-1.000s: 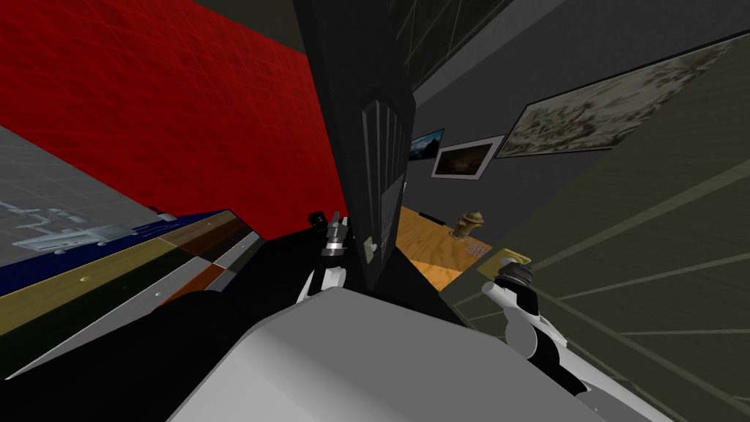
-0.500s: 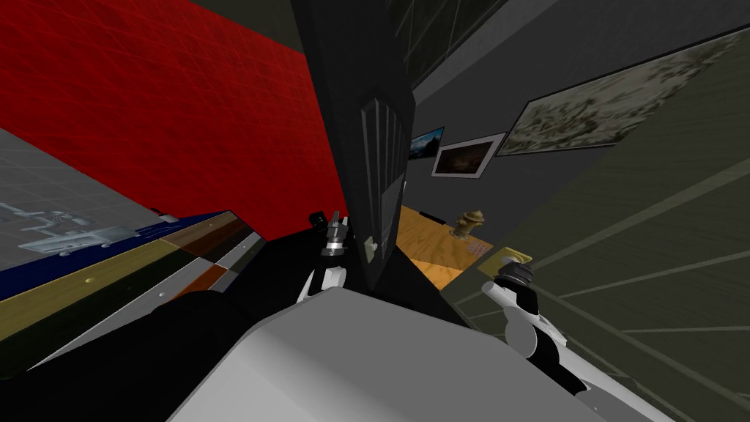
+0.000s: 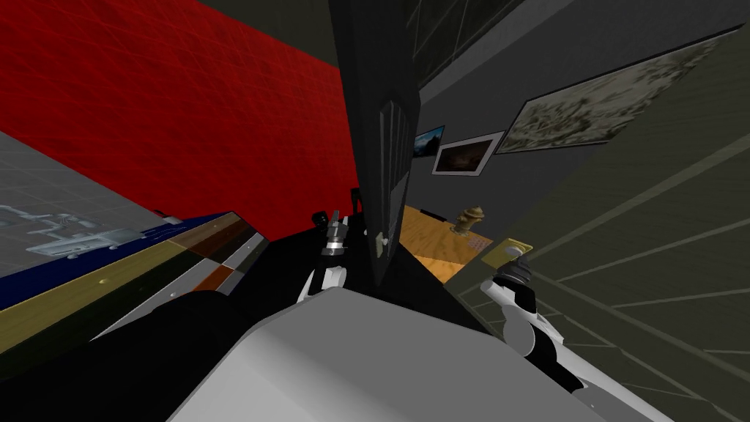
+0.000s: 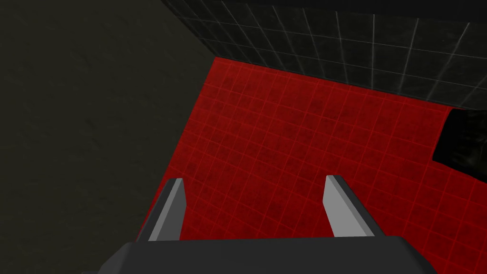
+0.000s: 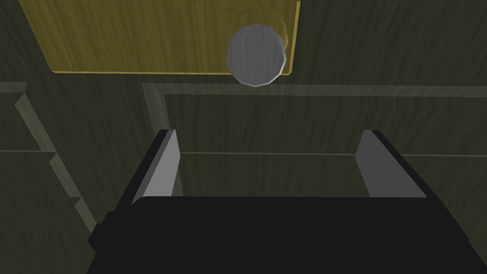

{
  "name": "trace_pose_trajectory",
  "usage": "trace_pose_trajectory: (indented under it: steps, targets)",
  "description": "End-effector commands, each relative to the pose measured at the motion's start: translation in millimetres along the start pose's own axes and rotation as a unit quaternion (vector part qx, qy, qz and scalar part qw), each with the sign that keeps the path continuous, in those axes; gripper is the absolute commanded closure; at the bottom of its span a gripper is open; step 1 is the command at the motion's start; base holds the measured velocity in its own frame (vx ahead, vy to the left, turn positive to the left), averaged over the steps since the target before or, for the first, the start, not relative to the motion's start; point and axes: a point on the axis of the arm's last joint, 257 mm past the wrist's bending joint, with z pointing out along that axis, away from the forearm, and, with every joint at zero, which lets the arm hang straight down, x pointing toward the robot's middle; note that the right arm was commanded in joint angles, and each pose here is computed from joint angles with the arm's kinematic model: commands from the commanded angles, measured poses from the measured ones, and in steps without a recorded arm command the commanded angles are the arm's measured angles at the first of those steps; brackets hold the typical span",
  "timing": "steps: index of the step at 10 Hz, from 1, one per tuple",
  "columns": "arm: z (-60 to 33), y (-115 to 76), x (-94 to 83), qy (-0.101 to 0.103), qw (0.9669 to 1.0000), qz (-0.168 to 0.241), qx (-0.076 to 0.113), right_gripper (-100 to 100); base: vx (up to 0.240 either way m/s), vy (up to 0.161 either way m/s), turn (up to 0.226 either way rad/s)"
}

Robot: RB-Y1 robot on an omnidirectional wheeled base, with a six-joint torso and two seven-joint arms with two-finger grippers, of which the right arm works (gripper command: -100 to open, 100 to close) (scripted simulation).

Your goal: Pull the door open

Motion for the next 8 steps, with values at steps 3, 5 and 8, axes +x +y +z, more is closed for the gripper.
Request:
trace_pose_trajectory:
  steps: [3, 5, 8]
  targets:
    - [-0.5, -0.1, -4.4, -0.004, 1.0, 0.0, -0.001, -100, 0.052, -0.056, 0.021]
    - [-0.9, 0.1, -8.3, -0.008, 1.0, 0.0, -0.002, -100, 0.12, -0.125, 0.036]
    - [-1.3, 0.5, -13.9, -0.013, 0.9999, 0.0, -0.004, -100, 0.151, -0.175, 0.062]
